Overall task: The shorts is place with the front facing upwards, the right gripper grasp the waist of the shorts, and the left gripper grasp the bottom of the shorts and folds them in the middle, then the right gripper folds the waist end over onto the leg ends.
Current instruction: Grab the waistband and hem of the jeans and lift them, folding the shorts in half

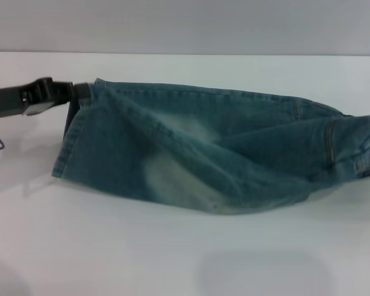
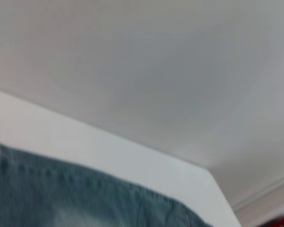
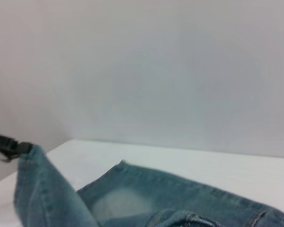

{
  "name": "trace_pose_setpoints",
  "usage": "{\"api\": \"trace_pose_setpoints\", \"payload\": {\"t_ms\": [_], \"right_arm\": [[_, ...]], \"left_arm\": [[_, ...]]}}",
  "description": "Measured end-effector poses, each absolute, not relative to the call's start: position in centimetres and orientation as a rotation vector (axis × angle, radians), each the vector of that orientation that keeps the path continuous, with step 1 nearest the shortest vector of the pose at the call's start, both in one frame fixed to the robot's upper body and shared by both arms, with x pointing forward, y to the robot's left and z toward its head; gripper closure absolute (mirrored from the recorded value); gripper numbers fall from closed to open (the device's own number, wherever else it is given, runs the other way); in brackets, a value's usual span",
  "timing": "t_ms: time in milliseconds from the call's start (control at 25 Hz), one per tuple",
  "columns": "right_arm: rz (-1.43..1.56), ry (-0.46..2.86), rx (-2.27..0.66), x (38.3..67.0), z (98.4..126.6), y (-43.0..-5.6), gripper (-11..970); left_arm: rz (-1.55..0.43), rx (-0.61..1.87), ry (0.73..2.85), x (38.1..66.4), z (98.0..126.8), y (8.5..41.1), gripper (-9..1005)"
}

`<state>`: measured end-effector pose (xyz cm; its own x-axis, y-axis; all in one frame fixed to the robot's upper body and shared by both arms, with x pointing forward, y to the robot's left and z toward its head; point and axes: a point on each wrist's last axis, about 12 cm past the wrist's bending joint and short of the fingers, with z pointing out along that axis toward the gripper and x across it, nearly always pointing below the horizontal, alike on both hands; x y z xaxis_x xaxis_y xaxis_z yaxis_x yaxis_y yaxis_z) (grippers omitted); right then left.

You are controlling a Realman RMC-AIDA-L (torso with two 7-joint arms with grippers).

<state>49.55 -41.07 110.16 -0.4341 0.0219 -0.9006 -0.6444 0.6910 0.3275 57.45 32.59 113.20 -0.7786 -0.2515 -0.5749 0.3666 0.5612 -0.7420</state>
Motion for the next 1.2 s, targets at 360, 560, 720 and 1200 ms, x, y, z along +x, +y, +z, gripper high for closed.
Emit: {"api": "trace_pose_setpoints", "payload": {"t_ms": [360,560,720,1200], "right_arm": [[0.760,1.903,-0.329,50.7,108.5,-40.9,958],[0.735,1.913,-0.280,51.5,108.0,-40.7,958],[0.716,1.888,-0.218,52.1,107.9,-40.6,958],[0.635,1.891,-0.151,53.7,107.1,-39.6,959]], "left_arm": [[-1.181,0.005,2.064,58.2,113.2,32.8,955],[-1.158,-0.018,2.061,58.2,113.0,33.0,955],[-1.137,-0.029,2.057,58.2,112.6,33.0,955],[-1.093,-0.014,1.999,58.4,112.0,32.5,955]]}}
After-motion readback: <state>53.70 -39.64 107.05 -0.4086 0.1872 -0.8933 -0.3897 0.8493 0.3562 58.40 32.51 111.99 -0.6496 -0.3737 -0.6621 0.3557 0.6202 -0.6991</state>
